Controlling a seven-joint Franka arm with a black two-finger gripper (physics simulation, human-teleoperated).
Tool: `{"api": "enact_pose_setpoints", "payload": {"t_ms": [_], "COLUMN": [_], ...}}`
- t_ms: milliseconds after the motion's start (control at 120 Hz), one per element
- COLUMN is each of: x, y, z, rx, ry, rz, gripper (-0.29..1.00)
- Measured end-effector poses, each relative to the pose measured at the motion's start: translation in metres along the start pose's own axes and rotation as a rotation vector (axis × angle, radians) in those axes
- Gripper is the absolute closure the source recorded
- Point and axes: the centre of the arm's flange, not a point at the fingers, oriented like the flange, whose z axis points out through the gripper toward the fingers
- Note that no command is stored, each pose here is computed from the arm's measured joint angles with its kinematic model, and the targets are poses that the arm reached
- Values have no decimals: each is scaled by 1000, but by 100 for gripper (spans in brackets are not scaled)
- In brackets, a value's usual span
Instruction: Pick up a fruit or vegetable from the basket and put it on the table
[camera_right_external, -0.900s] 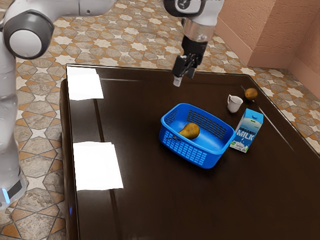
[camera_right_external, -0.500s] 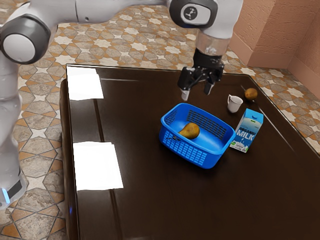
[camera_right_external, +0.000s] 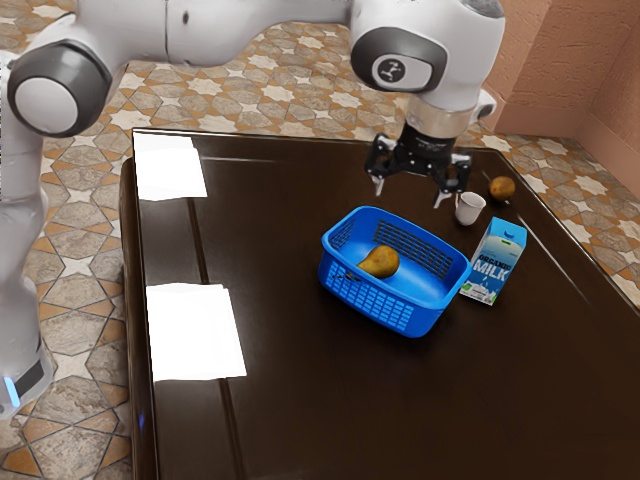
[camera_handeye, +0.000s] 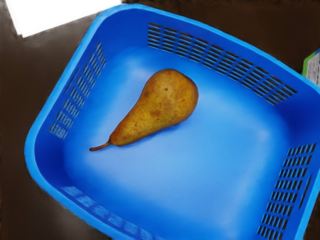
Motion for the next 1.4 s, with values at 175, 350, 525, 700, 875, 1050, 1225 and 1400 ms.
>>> {"api": "enact_pose_setpoints", "payload": {"t_ms": [175, 350, 525, 700, 875, 1050, 1225, 1400], "x": [4, 20, 39, 36, 47, 46, 35, 48], "y": [-8, -12, -1, 3, 8, 19, 7, 10], "z": [4, 20, 64, 85, 113, 134, 151, 161], "rx": [17, 48, 106, 114, 134, 133, 106, 69], "ry": [22, 16, -14, -32, -52, -60, -76, -58], "rz": [180, 347, 471, 588, 658, 727, 782, 797], "gripper": [0, 0, 0, 0, 0, 0, 0, 0]}}
